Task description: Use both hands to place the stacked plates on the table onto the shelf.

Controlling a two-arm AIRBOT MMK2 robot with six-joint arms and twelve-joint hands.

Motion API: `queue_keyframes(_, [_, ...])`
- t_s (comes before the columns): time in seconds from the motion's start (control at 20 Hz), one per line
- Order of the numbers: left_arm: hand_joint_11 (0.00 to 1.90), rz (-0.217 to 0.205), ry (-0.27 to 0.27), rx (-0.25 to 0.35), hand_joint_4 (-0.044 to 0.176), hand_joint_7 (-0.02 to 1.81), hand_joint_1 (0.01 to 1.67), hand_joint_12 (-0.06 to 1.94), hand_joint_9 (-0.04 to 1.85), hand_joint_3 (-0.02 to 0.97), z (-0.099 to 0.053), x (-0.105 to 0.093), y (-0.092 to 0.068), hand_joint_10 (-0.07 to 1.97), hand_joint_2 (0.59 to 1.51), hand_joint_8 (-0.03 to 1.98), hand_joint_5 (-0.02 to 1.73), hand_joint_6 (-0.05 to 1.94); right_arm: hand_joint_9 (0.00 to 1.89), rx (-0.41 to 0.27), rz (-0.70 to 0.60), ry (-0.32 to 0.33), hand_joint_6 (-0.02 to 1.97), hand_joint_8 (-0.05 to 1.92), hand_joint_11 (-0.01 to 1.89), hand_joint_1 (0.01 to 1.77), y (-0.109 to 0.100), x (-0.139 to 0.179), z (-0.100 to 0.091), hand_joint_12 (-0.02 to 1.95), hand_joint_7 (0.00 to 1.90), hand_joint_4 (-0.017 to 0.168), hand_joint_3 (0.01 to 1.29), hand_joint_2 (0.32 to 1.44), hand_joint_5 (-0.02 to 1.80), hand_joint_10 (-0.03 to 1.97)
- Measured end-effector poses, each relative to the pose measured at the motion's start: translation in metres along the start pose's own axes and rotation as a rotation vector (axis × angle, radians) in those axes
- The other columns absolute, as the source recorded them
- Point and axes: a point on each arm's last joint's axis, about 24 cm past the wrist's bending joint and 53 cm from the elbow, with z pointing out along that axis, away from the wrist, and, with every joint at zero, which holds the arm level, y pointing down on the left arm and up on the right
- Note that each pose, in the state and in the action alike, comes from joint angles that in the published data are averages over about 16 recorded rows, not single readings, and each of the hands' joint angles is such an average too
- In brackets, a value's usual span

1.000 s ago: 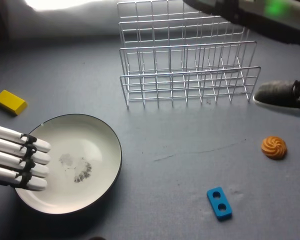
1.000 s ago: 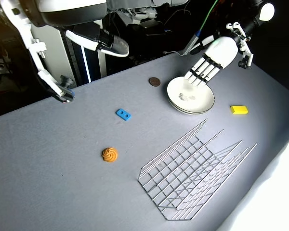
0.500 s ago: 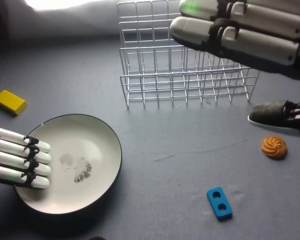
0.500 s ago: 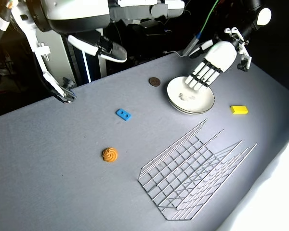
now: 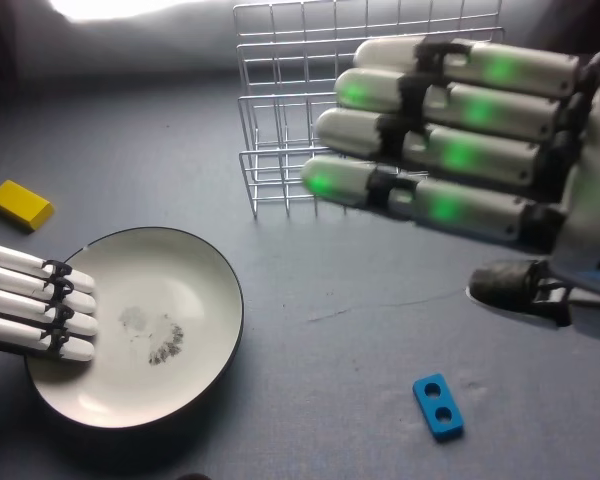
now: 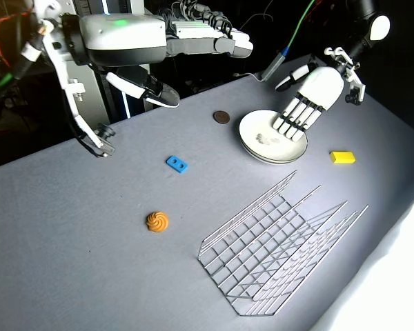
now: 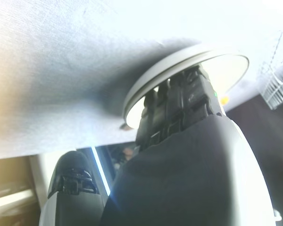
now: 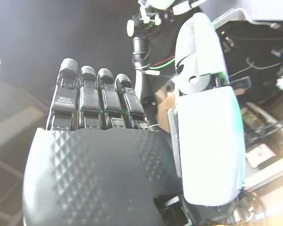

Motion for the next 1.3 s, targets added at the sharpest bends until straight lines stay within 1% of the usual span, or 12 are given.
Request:
queue_keyframes(0.15, [0.02, -0.010, -0.004, 0.003, -0.002, 0.03, 0.02, 0.00, 0.03, 0.022, 0.004, -0.001, -0.001, -0.01, 1.140, 0.00, 0.05, 0.00, 0.02, 0.013, 0.001, 0.022, 0.02, 0.01, 0.02, 1.10, -0.001, 0.010, 0.006, 0.21, 0.01, 0.002, 0.02, 1.04, 0.02, 0.02])
queue_keyframes(0.3, [0.02, -0.021, -0.010, 0.015, -0.002, 0.03, 0.02, 0.00, 0.03, 0.022, 0.011, -0.004, -0.006, 0.00, 1.141, 0.00, 0.05, 0.00, 0.02, 0.026, 0.005, 0.046, 0.02, 0.01, 0.01, 1.11, -0.003, 0.019, 0.012, 0.20, 0.01, 0.002, 0.02, 1.04, 0.02, 0.02])
queue_keyframes(0.65, [0.02, -0.042, -0.025, 0.046, -0.004, 0.02, 0.02, 0.01, 0.03, 0.022, 0.033, -0.014, -0.023, 0.01, 1.142, -0.01, 0.05, -0.01, 0.02, 0.055, 0.020, 0.103, 0.02, 0.01, 0.01, 1.12, -0.011, 0.040, 0.029, 0.21, 0.01, 0.002, 0.02, 1.04, 0.02, 0.02])
queue_keyframes(0.9, [0.02, -0.046, -0.034, 0.063, -0.005, 0.02, 0.02, 0.01, 0.03, 0.023, 0.046, -0.022, -0.035, 0.01, 1.144, -0.01, 0.05, -0.01, 0.02, 0.050, 0.018, 0.149, 0.02, 0.01, 0.01, 1.12, -0.016, 0.063, 0.044, 0.22, 0.01, 0.002, 0.01, 1.04, 0.02, 0.02])
queue_keyframes(1.3, [0.02, -0.041, -0.038, 0.062, -0.004, 0.03, 0.02, 0.01, 0.03, 0.021, 0.052, -0.029, -0.040, 0.02, 1.146, -0.01, 0.05, -0.01, 0.02, 0.038, 0.038, 0.216, 0.02, 0.01, 0.01, 1.10, -0.026, 0.110, 0.079, 0.26, 0.01, 0.002, 0.02, 1.05, 0.02, 0.02])
